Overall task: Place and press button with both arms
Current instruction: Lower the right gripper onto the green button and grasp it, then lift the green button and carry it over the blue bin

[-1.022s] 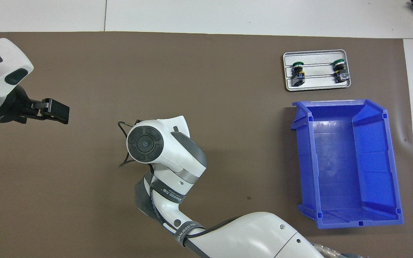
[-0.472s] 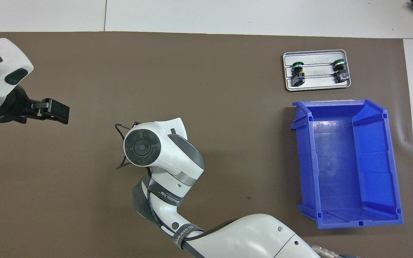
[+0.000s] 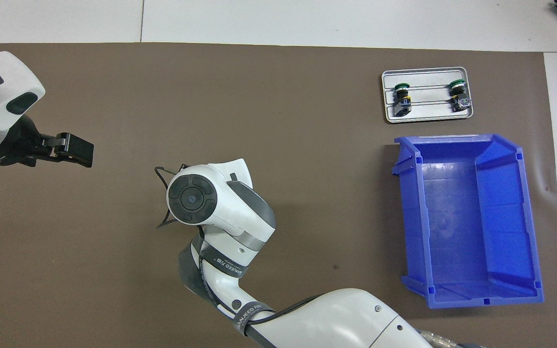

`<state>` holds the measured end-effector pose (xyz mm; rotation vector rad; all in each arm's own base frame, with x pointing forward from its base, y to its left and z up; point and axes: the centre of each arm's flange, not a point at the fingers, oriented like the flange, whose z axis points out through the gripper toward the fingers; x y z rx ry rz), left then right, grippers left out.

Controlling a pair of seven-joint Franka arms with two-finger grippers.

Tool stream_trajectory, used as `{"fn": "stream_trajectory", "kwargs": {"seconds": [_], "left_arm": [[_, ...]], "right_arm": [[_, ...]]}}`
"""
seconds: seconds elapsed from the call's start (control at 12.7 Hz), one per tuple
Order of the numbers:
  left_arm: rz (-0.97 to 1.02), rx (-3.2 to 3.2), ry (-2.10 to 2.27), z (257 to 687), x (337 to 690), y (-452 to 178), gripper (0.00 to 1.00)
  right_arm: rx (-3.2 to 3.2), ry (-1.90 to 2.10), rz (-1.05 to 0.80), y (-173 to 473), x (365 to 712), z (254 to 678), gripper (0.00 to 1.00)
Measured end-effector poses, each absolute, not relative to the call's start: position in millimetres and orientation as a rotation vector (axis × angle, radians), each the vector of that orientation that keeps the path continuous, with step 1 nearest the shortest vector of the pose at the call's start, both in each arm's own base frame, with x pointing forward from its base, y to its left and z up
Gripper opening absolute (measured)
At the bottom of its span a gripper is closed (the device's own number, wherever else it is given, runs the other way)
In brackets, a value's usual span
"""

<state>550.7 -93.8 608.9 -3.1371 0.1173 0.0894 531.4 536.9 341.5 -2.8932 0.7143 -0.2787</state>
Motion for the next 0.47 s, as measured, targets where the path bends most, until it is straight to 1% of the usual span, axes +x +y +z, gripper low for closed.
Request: {"fn": "stream_trajectory", "kwargs": {"seconds": [0.31, 0.47], "left_arm": [[0.089, -3.137, 0.117, 609, 551, -94, 1.00], [0.089, -3.137, 0.117, 609, 551, -94, 1.00]], "right_arm": [[-2.883, 0.735, -0.288, 529, 540, 346, 0.41], [-2.862, 0.774, -0.308, 513, 553, 367, 0.41]]}}
